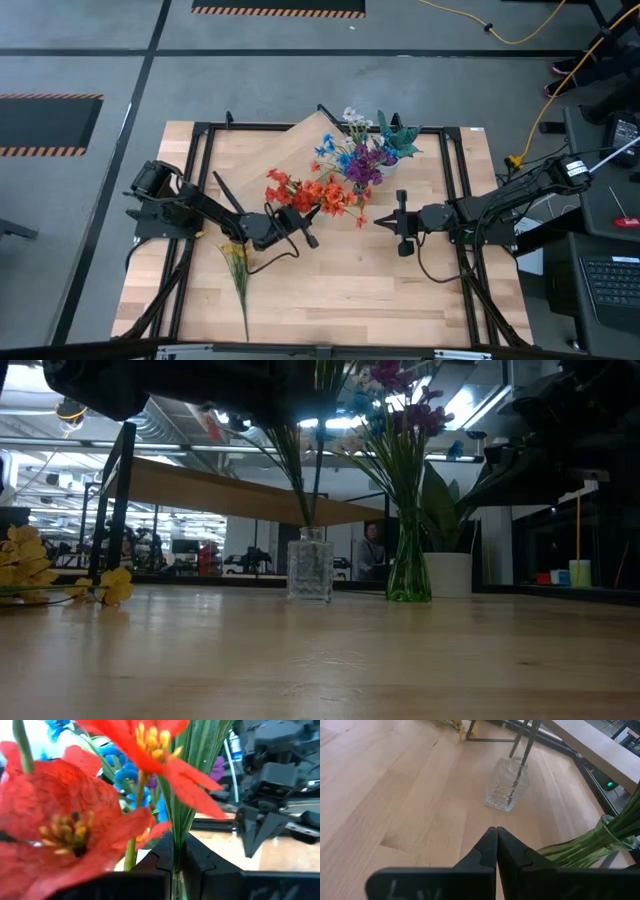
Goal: Pick and place flowers into a vace then onto a shelf
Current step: Put the red flowers into the transparent vase
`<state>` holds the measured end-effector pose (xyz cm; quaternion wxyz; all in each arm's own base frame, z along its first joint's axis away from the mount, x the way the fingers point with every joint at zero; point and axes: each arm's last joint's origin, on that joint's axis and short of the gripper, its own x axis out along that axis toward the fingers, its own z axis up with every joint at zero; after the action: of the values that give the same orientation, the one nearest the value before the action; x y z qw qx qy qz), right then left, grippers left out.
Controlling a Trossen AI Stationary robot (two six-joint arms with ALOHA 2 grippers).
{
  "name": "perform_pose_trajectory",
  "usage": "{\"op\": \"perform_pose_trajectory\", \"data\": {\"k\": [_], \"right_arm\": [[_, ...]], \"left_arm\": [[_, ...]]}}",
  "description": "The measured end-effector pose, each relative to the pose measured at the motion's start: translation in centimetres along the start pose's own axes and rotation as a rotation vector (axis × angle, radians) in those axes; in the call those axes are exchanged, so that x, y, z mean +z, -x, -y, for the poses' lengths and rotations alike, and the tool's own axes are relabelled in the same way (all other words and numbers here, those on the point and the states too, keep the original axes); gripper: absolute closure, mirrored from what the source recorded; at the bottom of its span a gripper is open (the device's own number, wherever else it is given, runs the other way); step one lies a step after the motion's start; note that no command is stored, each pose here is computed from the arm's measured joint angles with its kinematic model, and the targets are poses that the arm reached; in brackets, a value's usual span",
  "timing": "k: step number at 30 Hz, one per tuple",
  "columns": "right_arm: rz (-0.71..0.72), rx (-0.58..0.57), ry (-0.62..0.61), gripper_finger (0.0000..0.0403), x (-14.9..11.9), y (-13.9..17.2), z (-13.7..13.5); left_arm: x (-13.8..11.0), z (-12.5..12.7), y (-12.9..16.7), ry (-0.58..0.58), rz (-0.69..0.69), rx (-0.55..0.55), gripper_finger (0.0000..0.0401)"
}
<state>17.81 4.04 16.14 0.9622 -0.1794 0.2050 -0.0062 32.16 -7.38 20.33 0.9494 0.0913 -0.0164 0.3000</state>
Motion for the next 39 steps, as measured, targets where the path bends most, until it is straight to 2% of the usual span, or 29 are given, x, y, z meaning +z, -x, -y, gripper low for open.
{"op": "perform_pose_trajectory", "data": {"k": [4, 13, 26, 39], "right_arm": [[0.000, 0.000, 0.000, 0.0396, 0.00, 0.00, 0.00], [-0.001, 0.000, 0.000, 0.0396, -0.01, 0.00, -0.01], [-0.001, 0.000, 0.000, 0.0396, -0.01, 0.00, -0.01], [-0.001, 0.000, -0.001, 0.0396, -0.01, 0.00, 0.00]], "left_arm": [[0.17, 0.08, -0.05, 0.009, 0.026, -0.052, 0.0392], [0.13, -0.11, -0.06, -0.018, 0.008, 0.009, 0.0392], [0.11, -0.23, -0.21, -0.076, 0.009, 0.009, 0.0392], [-0.02, -0.80, -0.97, -0.057, 0.020, -0.015, 0.0392]]}}
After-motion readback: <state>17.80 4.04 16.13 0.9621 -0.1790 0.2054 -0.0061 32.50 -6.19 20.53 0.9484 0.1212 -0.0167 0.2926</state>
